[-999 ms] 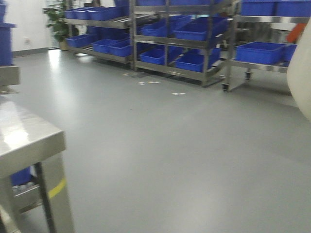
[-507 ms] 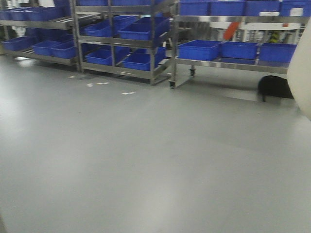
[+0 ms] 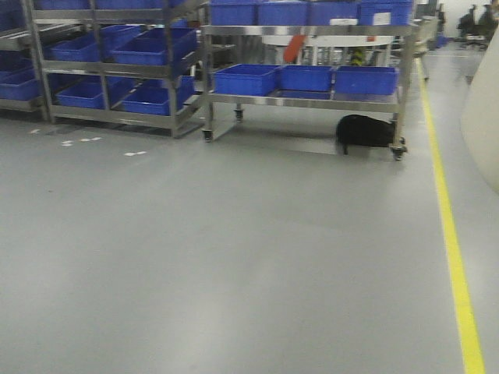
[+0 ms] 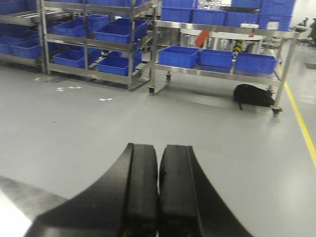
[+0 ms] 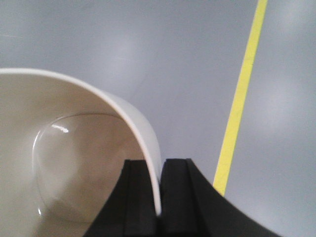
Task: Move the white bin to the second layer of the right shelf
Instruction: 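Turn the base away from the table holding the bin in the right gripper, then drive forward along the yellow floor line carrying the bin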
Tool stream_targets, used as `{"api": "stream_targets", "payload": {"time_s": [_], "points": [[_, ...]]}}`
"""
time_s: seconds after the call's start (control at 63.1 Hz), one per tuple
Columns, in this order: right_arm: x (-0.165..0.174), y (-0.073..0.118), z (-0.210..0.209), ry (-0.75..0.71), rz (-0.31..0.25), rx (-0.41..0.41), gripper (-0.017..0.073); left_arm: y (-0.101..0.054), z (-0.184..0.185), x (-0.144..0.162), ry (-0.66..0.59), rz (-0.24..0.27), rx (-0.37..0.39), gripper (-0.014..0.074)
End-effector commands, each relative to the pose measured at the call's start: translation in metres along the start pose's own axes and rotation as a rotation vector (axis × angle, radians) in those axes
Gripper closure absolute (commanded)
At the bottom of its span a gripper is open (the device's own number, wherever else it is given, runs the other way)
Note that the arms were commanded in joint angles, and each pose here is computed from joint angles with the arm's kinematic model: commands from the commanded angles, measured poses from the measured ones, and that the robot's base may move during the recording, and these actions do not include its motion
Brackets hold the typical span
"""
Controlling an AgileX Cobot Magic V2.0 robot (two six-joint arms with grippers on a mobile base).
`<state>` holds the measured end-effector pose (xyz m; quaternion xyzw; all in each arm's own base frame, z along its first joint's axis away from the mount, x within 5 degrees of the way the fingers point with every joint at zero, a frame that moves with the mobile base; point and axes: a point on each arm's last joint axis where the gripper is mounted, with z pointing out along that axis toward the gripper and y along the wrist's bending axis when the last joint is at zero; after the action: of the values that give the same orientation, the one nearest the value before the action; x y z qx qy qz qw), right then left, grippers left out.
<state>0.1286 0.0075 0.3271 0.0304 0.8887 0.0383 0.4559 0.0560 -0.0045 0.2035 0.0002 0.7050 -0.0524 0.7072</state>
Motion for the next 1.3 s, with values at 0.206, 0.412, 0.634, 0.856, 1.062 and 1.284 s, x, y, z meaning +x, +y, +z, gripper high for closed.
{"api": "stream_targets", "payload": {"time_s": [0.206, 0.412, 0.634, 0.856, 1.062, 1.284], "points": [[-0.0146, 0.0011, -0.0071, -0.114, -0.003, -0.011, 0.0507, 0.0007, -0.0006, 0.0005, -0.078, -0.006, 0.001, 0.0509], [-0.0146, 0.0011, -0.0071, -0.114, -0.003, -0.011, 0.0507, 0.0007, -0.0006, 0.0005, -0.078, -0.006, 0.001, 0.0509], [-0.0146, 0.0011, -0.0071, -0.114, -0.003, -0.011, 0.0507, 0.0007, -0.0006, 0.0005, -0.078, -0.006, 0.001, 0.0509], [-0.0146, 0.0011, -0.0071, -0.114, -0.003, -0.011, 0.0507, 0.0007, -0.0006, 0.0005, -0.078, -0.006, 0.001, 0.0509], [-0.0146, 0.0011, -0.0071, -0.114, -0.003, -0.011, 0.0507, 0.0007, -0.0006, 0.0005, -0.078, -0.006, 0.001, 0.0509], [-0.0146, 0.0011, -0.0071, -0.114, -0.003, -0.011, 0.0507, 0.0007, -0.0006, 0.0005, -0.078, -0.006, 0.001, 0.0509]]}}
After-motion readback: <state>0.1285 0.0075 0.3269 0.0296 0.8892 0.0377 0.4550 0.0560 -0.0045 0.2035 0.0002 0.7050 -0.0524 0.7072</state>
